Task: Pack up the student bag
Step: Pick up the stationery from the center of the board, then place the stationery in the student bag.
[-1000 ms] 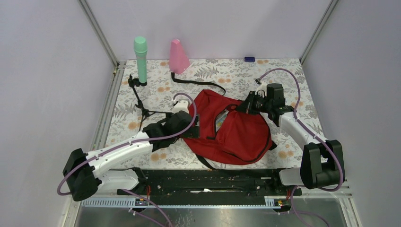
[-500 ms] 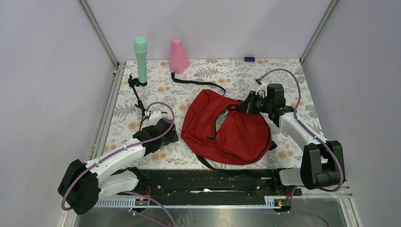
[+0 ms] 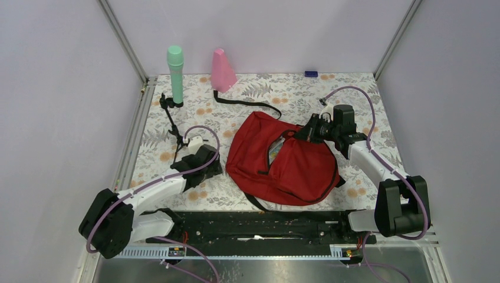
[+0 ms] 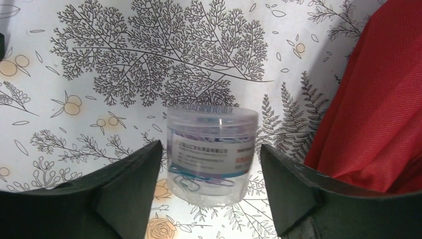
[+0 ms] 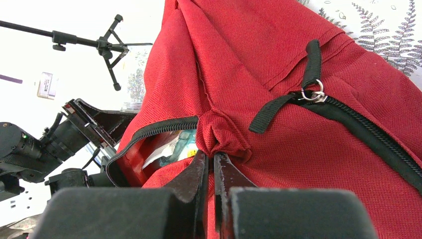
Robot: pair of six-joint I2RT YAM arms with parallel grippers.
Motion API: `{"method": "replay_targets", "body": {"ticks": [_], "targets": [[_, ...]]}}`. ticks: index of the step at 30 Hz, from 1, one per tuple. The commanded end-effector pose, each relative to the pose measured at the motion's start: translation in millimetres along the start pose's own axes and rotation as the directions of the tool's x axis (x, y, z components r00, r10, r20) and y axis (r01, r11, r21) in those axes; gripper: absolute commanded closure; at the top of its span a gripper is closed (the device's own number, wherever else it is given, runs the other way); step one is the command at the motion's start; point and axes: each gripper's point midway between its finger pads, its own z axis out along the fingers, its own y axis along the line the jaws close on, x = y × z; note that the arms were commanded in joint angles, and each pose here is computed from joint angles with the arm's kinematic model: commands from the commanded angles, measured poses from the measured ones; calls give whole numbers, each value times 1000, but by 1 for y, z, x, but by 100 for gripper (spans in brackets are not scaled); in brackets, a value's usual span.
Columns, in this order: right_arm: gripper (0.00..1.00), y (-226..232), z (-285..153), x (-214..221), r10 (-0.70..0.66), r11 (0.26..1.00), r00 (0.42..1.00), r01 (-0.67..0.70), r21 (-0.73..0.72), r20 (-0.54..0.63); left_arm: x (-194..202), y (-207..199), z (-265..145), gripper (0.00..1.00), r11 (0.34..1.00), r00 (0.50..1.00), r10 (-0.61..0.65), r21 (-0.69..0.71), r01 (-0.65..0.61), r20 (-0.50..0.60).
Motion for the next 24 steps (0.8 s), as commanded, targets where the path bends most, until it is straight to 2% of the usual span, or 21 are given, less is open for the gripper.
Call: {"method": "replay_targets", "body": {"ticks": [1,4,9,12,15,19,24], "targets": [[95,30,-13,-19,-54,993,996,61,-101,70,-6,-5,4,32,1000,1000,-3,12,3,22],[95,30,-13,-19,-53,993,996,60,-100,68,-9,0,3,47,1000,999,18,-14,-18,29],[95,30,-13,-19,-49,993,997,56,-102,67,-19,-8,-9,63,998,998,39,48,-42,56],[95,32,-13,-19,-39,993,997,45,-108,64,-33,-30,-32,66,984,990,91,145,-106,105],[95,34,-14,-18,-29,993,998,35,-112,52,-52,-64,-75,63,949,974,143,256,-185,177],[95,35,-16,-18,-33,994,999,37,-106,39,-75,-121,-145,61,855,950,162,443,-271,268],[95,38,-18,-22,-46,993,998,51,-107,47,-60,-205,-201,59,646,933,237,673,-360,272]]}}
